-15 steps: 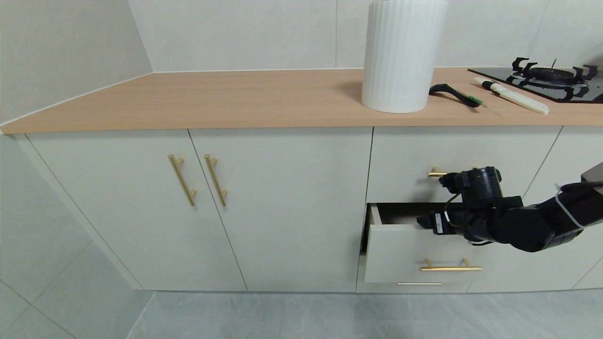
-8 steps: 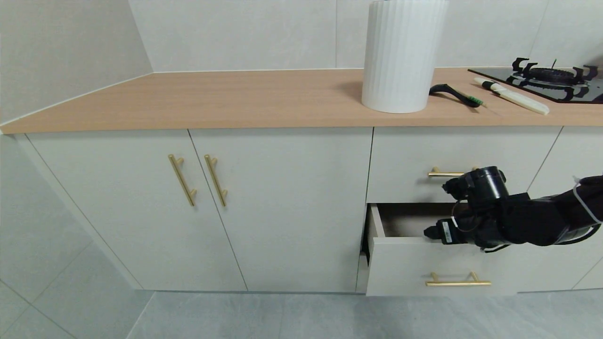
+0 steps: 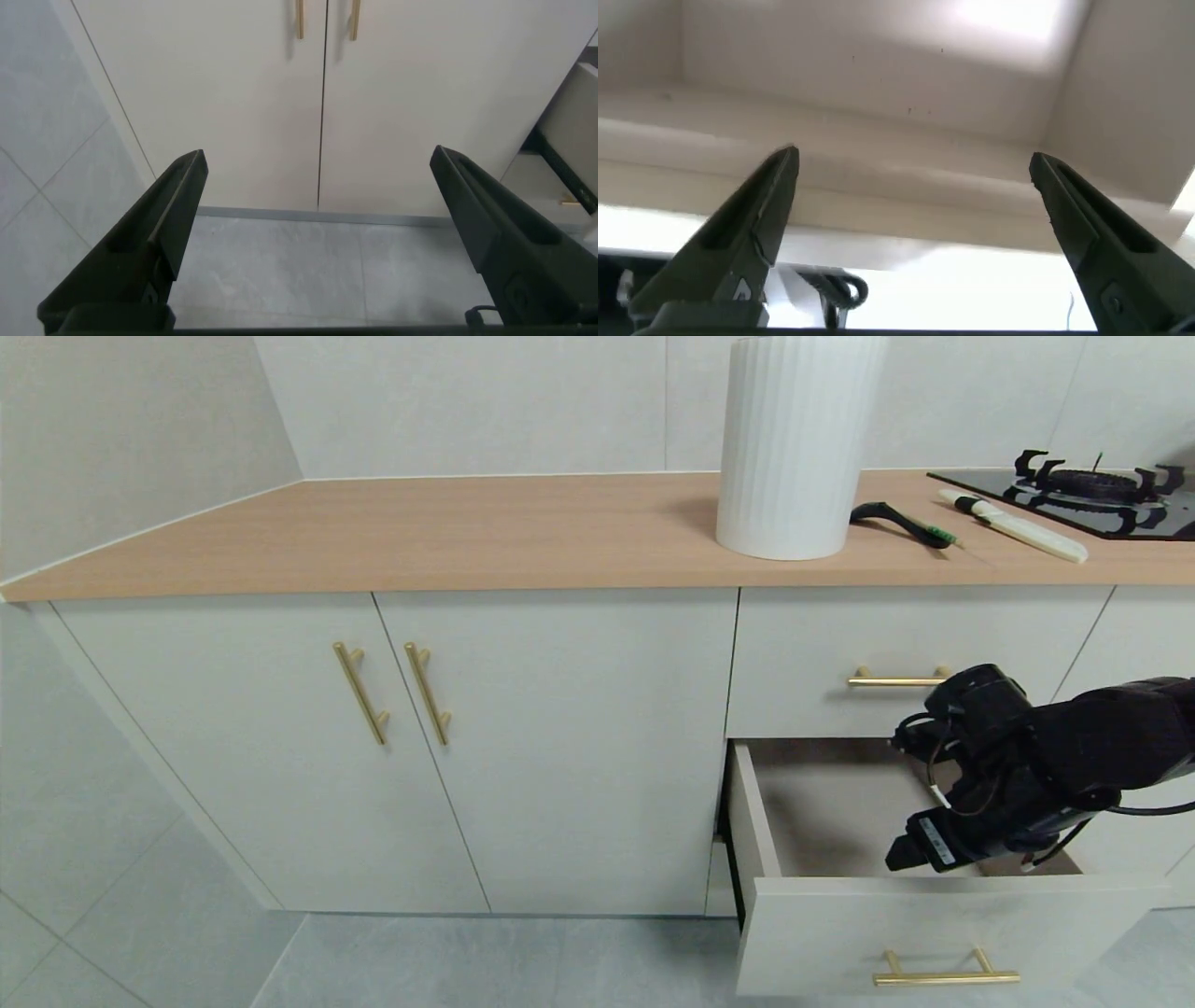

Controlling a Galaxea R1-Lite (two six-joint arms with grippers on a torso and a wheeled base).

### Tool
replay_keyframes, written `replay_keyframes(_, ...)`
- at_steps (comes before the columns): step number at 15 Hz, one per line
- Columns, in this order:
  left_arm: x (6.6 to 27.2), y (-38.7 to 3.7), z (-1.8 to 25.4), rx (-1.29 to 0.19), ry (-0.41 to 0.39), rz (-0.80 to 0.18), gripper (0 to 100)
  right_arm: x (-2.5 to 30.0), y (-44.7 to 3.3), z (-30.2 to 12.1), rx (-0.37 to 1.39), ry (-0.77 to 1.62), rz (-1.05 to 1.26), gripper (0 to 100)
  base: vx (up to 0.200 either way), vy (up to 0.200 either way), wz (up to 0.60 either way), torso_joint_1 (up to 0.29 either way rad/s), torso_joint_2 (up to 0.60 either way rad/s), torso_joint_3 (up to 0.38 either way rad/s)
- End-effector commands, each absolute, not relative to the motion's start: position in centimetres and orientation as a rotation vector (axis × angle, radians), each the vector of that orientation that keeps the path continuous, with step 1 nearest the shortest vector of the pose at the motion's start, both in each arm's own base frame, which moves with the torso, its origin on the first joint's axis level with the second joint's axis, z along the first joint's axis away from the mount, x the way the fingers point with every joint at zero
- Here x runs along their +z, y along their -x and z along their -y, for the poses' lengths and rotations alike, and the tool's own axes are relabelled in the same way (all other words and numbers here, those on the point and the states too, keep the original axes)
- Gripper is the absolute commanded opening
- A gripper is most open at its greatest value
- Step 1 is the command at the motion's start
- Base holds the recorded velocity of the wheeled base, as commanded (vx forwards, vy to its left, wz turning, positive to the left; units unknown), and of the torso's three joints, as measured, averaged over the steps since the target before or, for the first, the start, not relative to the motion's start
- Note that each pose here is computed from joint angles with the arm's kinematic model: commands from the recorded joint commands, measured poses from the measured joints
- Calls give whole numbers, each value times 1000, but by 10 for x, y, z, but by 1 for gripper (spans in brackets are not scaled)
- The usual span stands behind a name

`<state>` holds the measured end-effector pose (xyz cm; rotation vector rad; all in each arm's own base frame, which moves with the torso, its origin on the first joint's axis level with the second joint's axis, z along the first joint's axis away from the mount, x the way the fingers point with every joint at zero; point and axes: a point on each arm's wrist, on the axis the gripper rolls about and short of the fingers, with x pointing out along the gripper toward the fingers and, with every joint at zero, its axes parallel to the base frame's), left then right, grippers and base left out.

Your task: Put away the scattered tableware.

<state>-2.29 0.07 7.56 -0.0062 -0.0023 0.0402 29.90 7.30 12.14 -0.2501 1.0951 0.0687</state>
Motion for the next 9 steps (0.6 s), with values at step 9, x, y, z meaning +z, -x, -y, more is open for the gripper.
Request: replay_keyframes(9, 76, 23, -1, 40, 6, 2, 100, 109, -292, -93, 119, 305, -1165, 100, 0, 0, 0, 0, 0, 0)
